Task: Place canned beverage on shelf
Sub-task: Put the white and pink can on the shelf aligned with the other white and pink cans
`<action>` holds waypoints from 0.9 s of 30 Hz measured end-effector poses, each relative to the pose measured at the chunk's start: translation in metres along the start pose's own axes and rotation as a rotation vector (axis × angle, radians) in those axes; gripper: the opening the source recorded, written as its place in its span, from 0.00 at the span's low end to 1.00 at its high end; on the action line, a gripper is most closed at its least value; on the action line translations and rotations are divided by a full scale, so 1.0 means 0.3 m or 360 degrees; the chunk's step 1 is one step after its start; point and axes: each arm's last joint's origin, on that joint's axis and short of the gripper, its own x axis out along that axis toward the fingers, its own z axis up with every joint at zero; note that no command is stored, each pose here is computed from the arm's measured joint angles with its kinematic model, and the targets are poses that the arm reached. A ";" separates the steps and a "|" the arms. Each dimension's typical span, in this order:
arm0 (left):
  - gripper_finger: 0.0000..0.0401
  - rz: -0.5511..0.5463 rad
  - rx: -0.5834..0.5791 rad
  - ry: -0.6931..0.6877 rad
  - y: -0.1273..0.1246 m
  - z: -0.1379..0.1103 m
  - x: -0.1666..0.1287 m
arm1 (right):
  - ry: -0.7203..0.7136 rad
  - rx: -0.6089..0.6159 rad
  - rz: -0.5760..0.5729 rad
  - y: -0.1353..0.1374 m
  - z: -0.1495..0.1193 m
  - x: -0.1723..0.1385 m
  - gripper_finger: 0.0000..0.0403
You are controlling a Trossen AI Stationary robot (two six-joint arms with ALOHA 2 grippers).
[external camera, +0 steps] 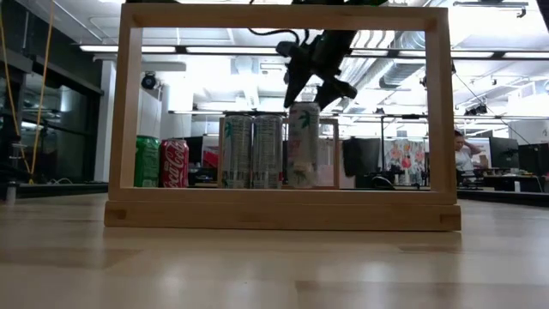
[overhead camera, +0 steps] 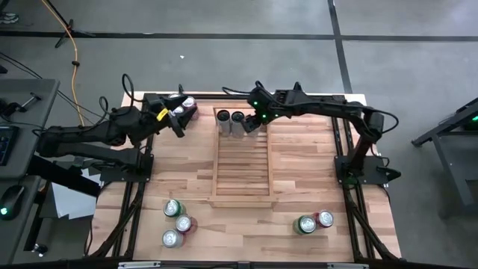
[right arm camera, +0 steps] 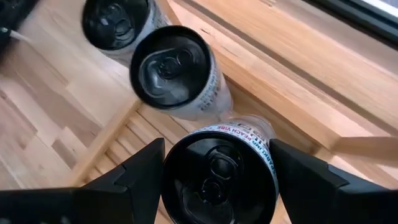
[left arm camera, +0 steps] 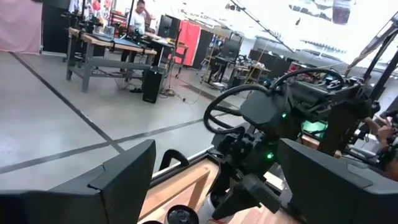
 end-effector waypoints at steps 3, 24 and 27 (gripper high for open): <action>0.82 0.0000 0.0000 -0.0001 0.000 0.000 0.000 | 0.0034 0.0007 -0.0027 -0.005 0.001 0.031 0.61; 0.82 -0.0029 0.0012 0.0008 -0.002 0.000 0.000 | 0.0012 0.0103 -0.0030 -0.031 0.026 0.053 0.73; 0.82 -0.0028 0.0012 0.0008 -0.002 0.000 0.000 | 0.0013 0.0103 -0.0031 -0.032 0.026 0.053 0.73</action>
